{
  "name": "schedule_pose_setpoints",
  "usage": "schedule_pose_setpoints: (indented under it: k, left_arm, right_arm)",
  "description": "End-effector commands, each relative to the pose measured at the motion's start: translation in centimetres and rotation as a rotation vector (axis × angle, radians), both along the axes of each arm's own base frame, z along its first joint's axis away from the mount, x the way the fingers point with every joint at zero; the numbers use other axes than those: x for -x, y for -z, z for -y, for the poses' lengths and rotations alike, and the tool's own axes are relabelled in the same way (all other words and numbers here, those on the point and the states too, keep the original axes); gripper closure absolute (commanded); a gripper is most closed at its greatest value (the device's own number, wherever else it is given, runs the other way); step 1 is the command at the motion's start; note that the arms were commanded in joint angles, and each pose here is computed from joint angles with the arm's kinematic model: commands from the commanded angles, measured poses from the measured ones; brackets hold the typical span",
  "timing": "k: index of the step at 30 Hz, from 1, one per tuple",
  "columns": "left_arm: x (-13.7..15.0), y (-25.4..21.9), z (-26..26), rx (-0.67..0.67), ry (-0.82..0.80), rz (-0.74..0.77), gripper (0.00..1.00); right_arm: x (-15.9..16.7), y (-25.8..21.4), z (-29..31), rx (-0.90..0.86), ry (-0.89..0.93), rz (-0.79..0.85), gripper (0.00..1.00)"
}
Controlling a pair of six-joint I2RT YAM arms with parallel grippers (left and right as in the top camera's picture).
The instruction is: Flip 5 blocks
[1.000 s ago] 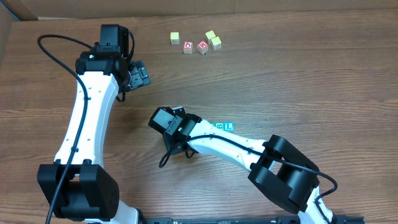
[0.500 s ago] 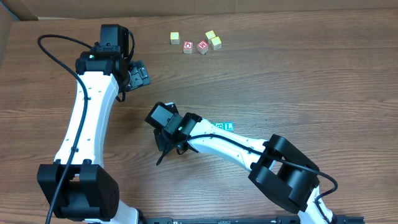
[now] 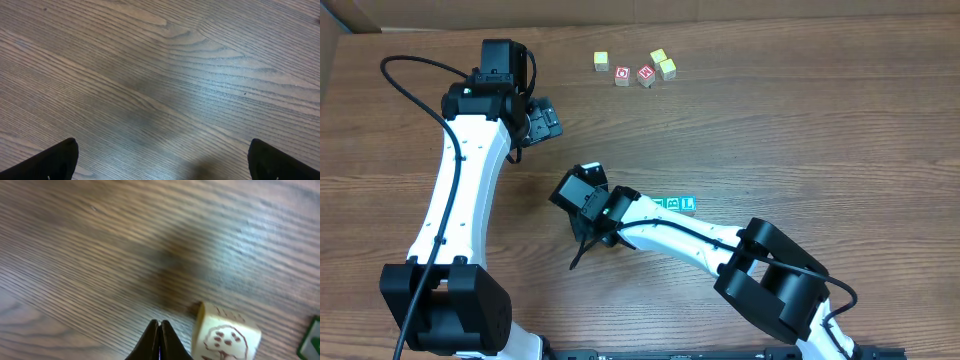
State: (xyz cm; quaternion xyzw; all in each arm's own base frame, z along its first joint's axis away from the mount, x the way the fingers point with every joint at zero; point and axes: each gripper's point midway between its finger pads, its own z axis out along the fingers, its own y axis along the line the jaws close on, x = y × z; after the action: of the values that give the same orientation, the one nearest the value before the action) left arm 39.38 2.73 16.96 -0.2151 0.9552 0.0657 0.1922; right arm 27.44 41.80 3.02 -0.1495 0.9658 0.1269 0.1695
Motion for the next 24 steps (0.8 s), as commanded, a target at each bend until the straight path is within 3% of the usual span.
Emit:
schedule_pose_setpoints:
  k: [1,24]
  left_arm:
    - [-0.2,-0.7,-0.5,-0.018,-0.001,0.017,0.00]
    - [-0.2,-0.7,-0.5,-0.018,-0.001,0.017,0.00]
  right_arm:
    - [-0.3,0.0,0.0,0.021,0.009,0.015,0.96]
    - [-3.0,0.1,3.3,0.111,0.119,0.080,0.95]
